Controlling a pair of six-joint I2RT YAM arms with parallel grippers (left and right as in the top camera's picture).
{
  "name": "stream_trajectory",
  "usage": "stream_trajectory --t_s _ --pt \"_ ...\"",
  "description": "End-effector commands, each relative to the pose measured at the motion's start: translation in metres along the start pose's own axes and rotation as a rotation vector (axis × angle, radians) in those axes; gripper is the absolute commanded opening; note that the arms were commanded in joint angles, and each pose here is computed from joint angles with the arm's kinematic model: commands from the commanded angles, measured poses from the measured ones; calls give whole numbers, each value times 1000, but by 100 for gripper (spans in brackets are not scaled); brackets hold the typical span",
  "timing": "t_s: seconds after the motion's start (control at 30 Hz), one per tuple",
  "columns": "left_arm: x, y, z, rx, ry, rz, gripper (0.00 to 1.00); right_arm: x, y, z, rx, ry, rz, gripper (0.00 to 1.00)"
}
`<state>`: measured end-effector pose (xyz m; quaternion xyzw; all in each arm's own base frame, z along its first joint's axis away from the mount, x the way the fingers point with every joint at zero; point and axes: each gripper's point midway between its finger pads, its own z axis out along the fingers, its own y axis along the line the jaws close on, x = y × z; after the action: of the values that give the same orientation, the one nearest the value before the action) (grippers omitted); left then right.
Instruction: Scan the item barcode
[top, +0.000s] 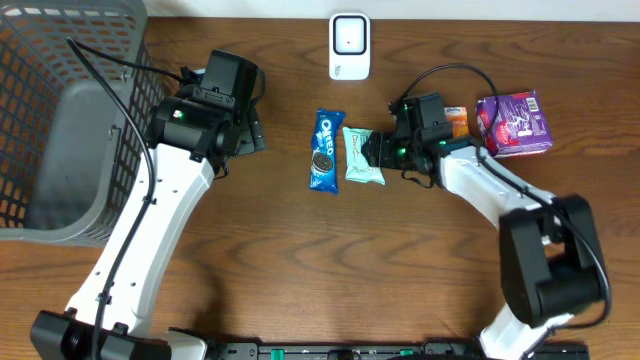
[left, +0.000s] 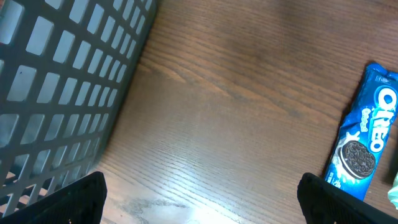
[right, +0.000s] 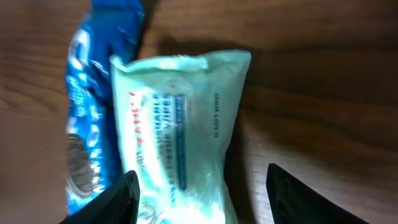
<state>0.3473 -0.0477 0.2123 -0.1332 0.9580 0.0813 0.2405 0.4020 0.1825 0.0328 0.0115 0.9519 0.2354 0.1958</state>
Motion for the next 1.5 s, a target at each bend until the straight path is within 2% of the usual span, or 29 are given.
stream_trajectory --t_s 0.0,0.13,0.23,0.3,0.57,0.8,0.93,1.1,1.3,1.47 --pt "0 2 0 -8 0 -10 98 21 -1 21 -41 76 29 58" --pt "0 2 0 -8 0 -10 98 28 -6 29 -43 105 41 45" --pt "0 2 0 -8 0 -10 98 28 -8 30 -40 106 43 15" --pt "0 2 0 -8 0 -10 98 27 -7 30 -42 101 38 1" --pt "0 2 0 -8 0 -10 98 -9 -5 2 -27 -12 -62 1" --pt "0 2 0 -8 0 -10 98 -52 -52 -81 483 -245 -121 2" --pt "0 2 0 -8 0 -10 98 -53 -74 -111 785 -273 -252 2" --pt "0 2 1 -9 0 -9 98 -44 -93 -103 1026 -240 -366 1" --pt "0 2 0 -8 0 -10 98 -30 -106 -77 1179 -140 -522 3" --pt "0 2 0 -8 0 -10 98 -16 -68 -50 1083 -152 -604 10"
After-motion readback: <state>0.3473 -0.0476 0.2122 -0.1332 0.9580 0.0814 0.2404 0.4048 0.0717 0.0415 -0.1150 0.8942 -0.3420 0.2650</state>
